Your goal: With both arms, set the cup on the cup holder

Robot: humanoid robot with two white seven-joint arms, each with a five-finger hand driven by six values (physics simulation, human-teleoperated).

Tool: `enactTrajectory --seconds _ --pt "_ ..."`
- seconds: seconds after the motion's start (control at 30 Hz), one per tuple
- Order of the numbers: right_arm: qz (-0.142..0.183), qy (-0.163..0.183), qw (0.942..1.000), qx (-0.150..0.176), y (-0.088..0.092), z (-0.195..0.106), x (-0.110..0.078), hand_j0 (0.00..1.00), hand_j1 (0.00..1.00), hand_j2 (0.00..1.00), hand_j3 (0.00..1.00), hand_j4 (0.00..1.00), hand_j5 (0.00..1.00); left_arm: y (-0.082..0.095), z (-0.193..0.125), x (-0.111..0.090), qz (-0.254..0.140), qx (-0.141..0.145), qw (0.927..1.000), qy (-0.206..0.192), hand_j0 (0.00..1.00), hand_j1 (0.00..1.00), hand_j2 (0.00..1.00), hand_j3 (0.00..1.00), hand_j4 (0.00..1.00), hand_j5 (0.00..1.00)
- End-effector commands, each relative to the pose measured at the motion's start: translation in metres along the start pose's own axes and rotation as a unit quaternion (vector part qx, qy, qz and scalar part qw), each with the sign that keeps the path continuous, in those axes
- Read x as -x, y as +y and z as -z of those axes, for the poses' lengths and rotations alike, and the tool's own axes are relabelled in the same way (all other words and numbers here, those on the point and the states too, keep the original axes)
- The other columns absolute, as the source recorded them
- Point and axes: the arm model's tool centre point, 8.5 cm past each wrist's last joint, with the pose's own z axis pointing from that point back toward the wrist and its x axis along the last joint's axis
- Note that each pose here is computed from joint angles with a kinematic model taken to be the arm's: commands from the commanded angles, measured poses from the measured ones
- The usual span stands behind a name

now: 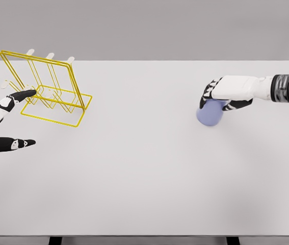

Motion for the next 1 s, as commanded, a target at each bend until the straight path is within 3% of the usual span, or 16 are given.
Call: enactTrajectory --seconds 0.0,0.13,0.37,0.6,0.8,0.97 --pt "0.001 -0.001 1.0000 0.003 -0.001 0.000 -0.001 0.52 0.52 0.52 0.52 0.52 0.52 0.001 0.000 0.000 -0.002 -0.002 1.0000 0.000 1.00 1.00 1.00 1.00 1.00 1.00" --pt "-0.005 -0.005 0.9999 0.011 -0.010 0.003 -0.003 0.47 0.47 0.47 0.47 0.47 0.47 0.001 0.000 0.000 -0.002 -0.002 1.0000 0.000 1.00 1.00 1.00 1.00 1.00 1.00" --pt "-0.006 -0.009 0.9999 0.013 -0.011 0.006 -0.005 0.47 0.47 0.47 0.47 0.47 0.47 0.001 0.000 0.000 -0.002 -0.003 1.0000 0.000 1.00 1.00 1.00 1.00 1.00 1.00" --pt "-0.019 -0.012 0.9989 0.041 -0.036 0.008 -0.008 0.48 0.48 0.48 0.48 0.48 0.48 0.001 0.000 0.000 -0.002 -0.002 1.0000 0.000 1.00 1.00 1.00 1.00 1.00 1.00" --pt "-0.025 -0.046 0.9968 0.060 -0.051 0.033 -0.027 0.47 0.47 0.47 0.47 0.47 0.47 0.001 0.000 0.000 -0.002 -0.003 1.0000 0.000 1.00 1.00 1.00 1.00 1.00 1.00" --pt "-0.069 -0.085 0.9906 0.082 -0.075 0.037 -0.061 0.48 0.48 0.48 0.48 0.48 0.48 0.000 0.000 0.000 -0.003 -0.003 1.0000 0.000 1.00 1.00 1.00 1.00 1.00 1.00"
